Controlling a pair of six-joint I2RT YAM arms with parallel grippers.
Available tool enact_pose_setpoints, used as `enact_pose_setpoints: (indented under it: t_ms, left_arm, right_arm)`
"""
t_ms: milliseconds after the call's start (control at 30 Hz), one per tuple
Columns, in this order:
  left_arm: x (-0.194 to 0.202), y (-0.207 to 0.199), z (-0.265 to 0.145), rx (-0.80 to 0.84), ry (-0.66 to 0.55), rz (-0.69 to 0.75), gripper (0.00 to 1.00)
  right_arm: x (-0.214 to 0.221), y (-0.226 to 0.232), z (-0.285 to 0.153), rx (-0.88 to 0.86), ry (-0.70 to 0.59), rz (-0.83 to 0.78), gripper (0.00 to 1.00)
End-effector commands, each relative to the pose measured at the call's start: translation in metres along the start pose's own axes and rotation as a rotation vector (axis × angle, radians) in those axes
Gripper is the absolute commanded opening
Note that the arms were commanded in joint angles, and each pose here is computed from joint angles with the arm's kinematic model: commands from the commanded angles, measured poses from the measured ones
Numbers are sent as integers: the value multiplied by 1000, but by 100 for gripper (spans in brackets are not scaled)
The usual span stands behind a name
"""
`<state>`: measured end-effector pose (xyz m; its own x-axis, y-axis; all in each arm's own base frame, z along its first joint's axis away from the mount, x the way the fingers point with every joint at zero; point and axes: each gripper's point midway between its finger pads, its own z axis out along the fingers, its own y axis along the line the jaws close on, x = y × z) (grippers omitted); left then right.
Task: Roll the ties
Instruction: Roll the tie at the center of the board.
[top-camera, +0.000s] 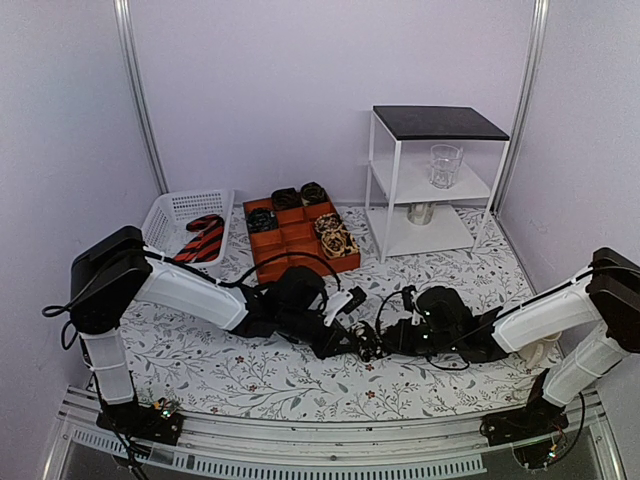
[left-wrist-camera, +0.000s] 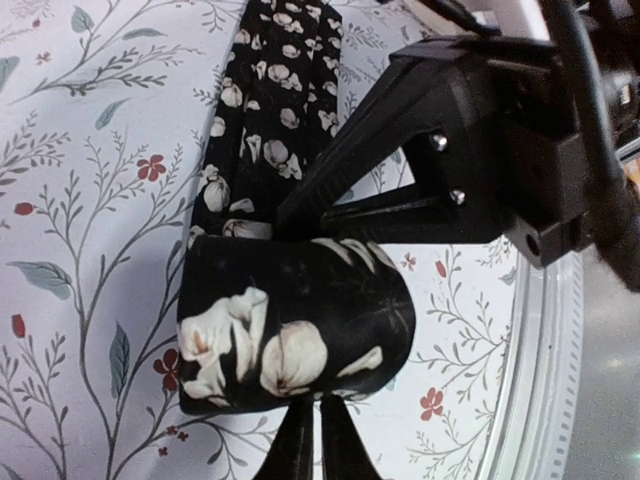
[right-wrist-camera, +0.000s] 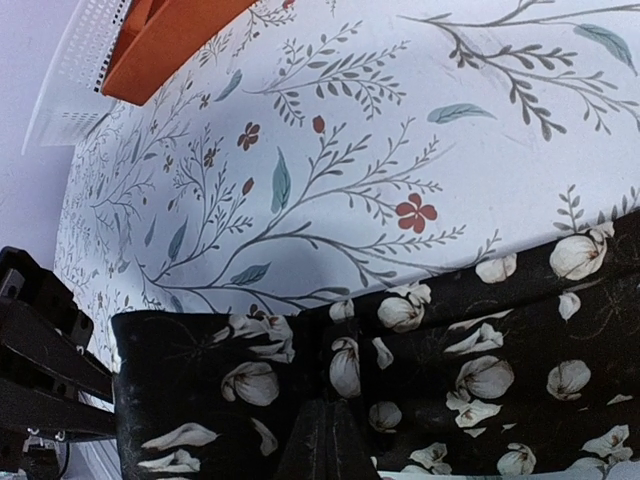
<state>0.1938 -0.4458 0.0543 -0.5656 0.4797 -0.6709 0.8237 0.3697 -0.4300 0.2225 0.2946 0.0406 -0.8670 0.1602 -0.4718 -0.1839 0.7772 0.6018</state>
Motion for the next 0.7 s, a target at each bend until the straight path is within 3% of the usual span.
enact_pose_setpoints:
  t_ms: [0, 233, 667]
  left_arm:
    - [-6, 4, 1, 3, -1, 9, 4]
    - [-10, 2, 2, 9, -7, 10, 1]
    - [-16, -5, 9, 58, -5, 31, 4]
  right_arm:
    - [-6, 15, -7, -84, -28, -23, 0]
    - [6, 18, 0, -129, 28, -20, 0]
    - [23, -7, 1, -47, 76, 104, 0]
